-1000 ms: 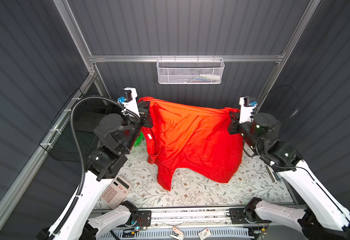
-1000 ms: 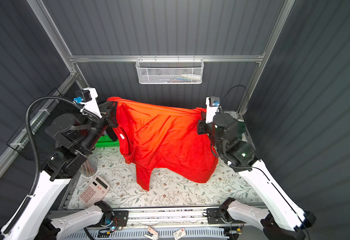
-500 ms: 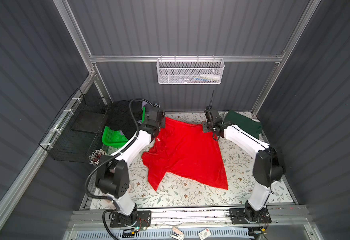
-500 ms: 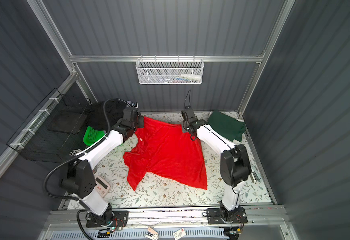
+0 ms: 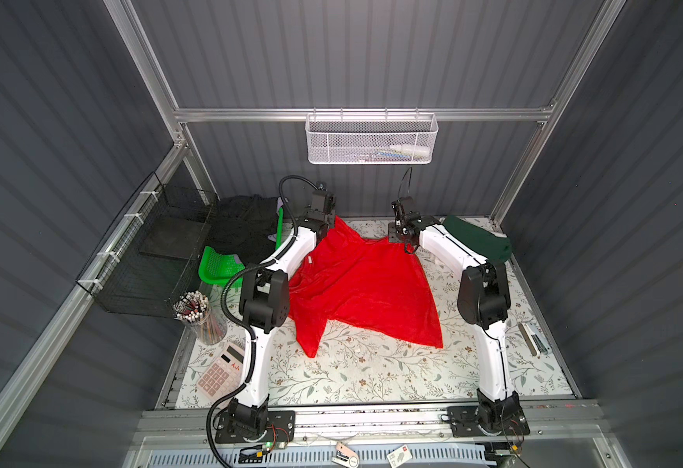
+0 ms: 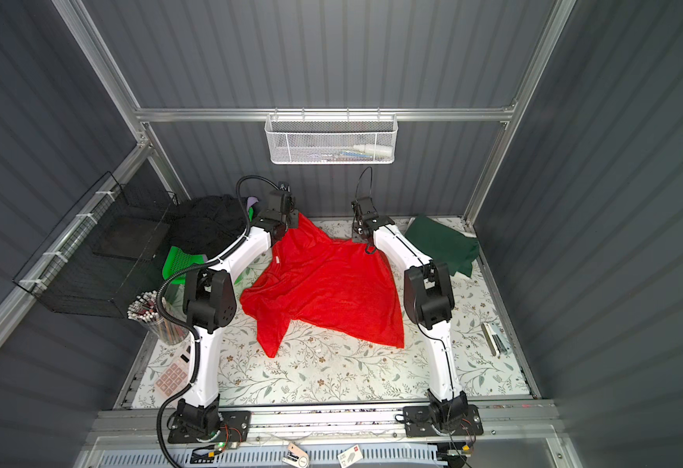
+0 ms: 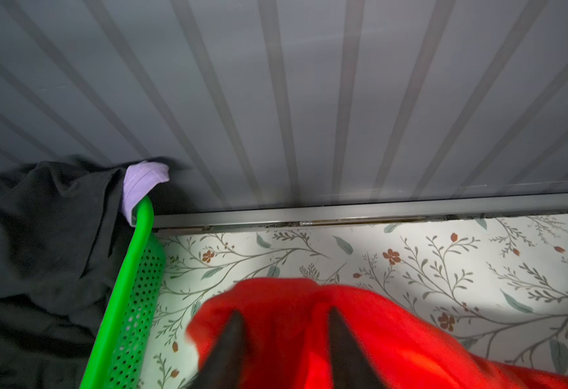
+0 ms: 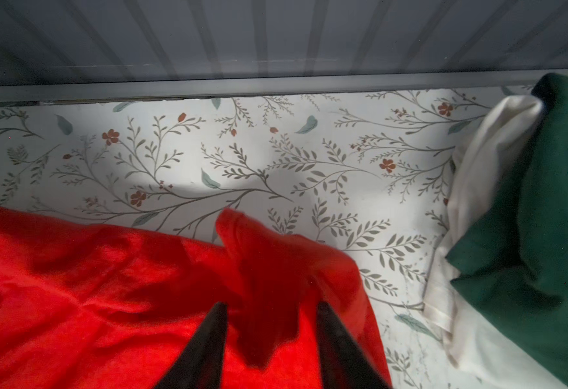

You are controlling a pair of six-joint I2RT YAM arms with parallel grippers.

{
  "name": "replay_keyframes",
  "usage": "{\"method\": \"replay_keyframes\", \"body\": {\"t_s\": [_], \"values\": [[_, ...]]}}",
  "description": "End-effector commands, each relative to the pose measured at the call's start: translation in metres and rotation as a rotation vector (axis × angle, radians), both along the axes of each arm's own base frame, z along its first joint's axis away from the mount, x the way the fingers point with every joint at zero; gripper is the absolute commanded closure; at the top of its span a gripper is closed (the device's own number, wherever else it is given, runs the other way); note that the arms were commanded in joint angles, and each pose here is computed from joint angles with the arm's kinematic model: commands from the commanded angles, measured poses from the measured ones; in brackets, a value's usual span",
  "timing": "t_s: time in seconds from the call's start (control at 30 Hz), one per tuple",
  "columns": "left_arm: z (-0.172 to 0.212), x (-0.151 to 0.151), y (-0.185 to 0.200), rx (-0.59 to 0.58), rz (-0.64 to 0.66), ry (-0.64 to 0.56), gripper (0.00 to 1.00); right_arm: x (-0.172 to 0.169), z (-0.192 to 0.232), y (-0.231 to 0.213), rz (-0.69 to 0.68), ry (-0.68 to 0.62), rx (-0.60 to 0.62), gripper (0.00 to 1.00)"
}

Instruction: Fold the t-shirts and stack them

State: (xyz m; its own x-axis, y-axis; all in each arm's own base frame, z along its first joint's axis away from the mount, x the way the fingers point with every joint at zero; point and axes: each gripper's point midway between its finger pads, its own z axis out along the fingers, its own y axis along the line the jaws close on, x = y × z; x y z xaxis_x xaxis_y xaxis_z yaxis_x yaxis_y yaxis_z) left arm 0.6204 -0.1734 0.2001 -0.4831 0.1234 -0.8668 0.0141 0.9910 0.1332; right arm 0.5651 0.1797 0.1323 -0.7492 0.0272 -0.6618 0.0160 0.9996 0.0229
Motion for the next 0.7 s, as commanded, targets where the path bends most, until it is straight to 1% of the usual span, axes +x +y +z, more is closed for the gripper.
{"method": "replay_keyframes", "body": {"t_s": [0.0, 0.1, 0.2, 0.27, 0.33, 0.37, 0.43, 0.57, 0.6, 0.67], "values": [[0.038, -0.019, 0.006, 0.006, -0.006, -0.035, 0.00, -0.027, 0.016, -0.015, -0.053, 0.054, 0.017, 0.01], [0.057, -0.053, 0.015, -0.016, 0.026, -0.088, 0.00, -0.057, 0.037, -0.023, -0.057, 0.027, 0.062, 0.01], [0.069, -0.088, 0.027, -0.033, 0.065, -0.081, 0.00, -0.096, 0.050, -0.037, -0.089, 0.018, 0.095, 0.01], [0.066, -0.115, 0.038, -0.030, 0.093, -0.055, 0.00, -0.127, 0.050, -0.049, -0.113, 0.044, 0.110, 0.01], [0.062, -0.141, 0.052, -0.039, 0.129, -0.040, 0.00, -0.162, 0.039, -0.061, -0.143, 0.104, 0.110, 0.01], [0.047, -0.159, 0.061, -0.032, 0.147, -0.008, 0.00, -0.180, 0.034, -0.067, -0.162, 0.130, 0.111, 0.01], [0.039, -0.183, 0.074, -0.040, 0.167, 0.008, 0.00, -0.216, 0.019, -0.077, -0.192, 0.194, 0.123, 0.01], [0.001, -0.230, 0.085, -0.035, 0.160, 0.144, 0.00, -0.285, -0.018, -0.085, -0.252, 0.337, 0.195, 0.01], [-0.008, -0.238, 0.090, -0.026, 0.176, 0.173, 0.00, -0.295, -0.026, -0.085, -0.261, 0.358, 0.209, 0.01], [-0.031, -0.252, 0.110, 0.023, 0.251, 0.214, 0.00, -0.314, -0.042, -0.090, -0.304, 0.389, 0.227, 0.01]]}}
